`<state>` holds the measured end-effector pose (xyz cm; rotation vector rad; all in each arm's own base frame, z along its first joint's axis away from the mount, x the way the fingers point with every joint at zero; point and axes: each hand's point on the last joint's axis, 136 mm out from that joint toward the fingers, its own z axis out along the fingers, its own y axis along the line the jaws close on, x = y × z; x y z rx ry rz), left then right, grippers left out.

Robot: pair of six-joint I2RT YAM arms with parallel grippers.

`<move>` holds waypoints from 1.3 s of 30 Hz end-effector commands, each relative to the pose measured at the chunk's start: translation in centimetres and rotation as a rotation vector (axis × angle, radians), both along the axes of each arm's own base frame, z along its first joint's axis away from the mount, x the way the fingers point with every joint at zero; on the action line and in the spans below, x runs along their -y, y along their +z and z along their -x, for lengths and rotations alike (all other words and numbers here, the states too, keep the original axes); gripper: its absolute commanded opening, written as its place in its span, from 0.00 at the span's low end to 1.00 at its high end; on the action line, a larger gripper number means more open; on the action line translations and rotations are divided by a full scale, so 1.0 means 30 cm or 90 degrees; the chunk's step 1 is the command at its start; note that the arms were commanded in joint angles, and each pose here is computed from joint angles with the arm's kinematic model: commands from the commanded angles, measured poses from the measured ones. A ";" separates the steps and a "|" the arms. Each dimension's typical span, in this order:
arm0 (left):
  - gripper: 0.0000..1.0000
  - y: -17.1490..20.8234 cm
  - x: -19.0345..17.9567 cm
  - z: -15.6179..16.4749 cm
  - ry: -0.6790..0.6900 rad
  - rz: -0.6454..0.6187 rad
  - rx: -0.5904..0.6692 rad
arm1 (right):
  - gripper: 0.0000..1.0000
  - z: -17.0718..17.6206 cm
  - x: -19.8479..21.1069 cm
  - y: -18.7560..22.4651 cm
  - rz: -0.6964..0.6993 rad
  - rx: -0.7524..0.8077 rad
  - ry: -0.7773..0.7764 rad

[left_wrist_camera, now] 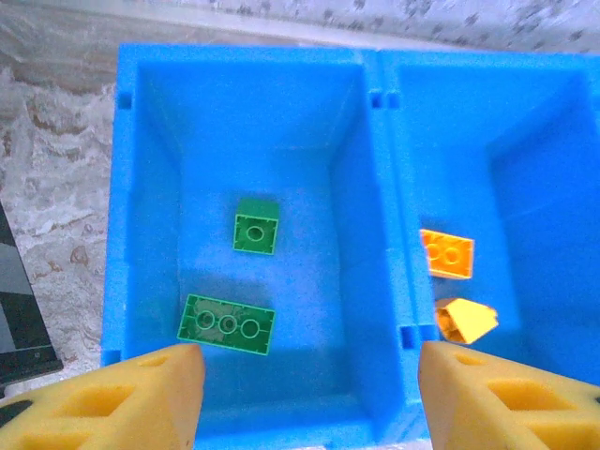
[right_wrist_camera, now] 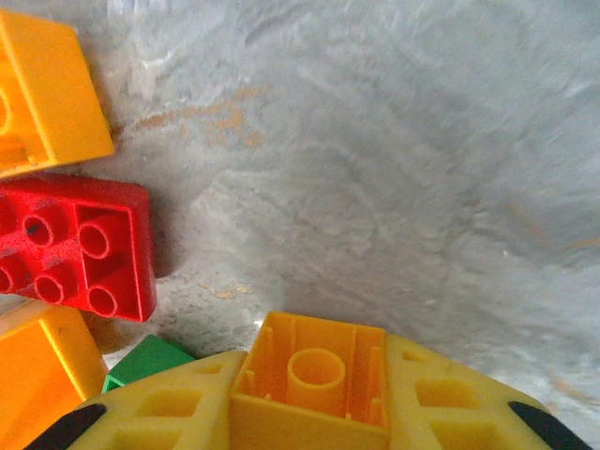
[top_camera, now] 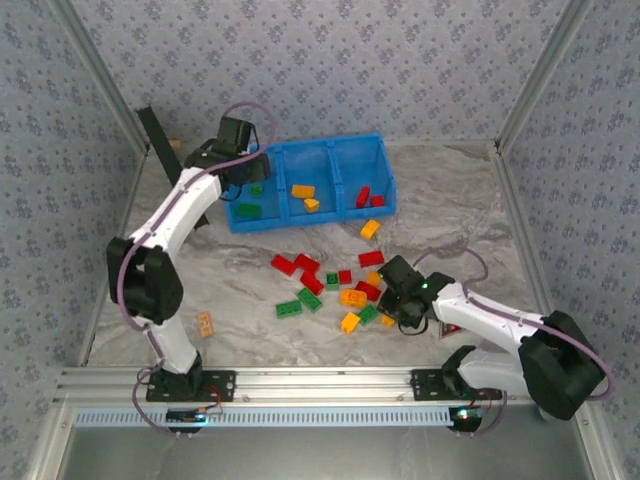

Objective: Sort the legos into containers by color
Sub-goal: Pick up the lego from the bottom-center of the table, then place the lego in the container.

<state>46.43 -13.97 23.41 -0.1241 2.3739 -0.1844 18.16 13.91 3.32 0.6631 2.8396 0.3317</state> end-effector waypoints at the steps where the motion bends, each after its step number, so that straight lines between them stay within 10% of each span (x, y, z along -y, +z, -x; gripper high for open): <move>1: 0.61 0.056 -0.012 0.103 -0.030 0.008 0.001 | 0.29 -0.050 0.038 0.109 0.058 0.030 0.080; 19: 0.63 -0.133 -0.033 0.665 -0.109 -0.013 -0.139 | 0.29 -0.753 -0.369 0.572 0.201 0.339 0.454; 28: 0.64 -0.282 0.042 0.752 0.018 0.172 -0.213 | 0.28 -0.966 -0.595 0.530 0.262 0.394 0.562; 39: 0.65 -0.379 0.155 0.828 -0.014 0.159 -0.280 | 0.28 -1.058 -0.739 0.322 0.247 0.368 0.639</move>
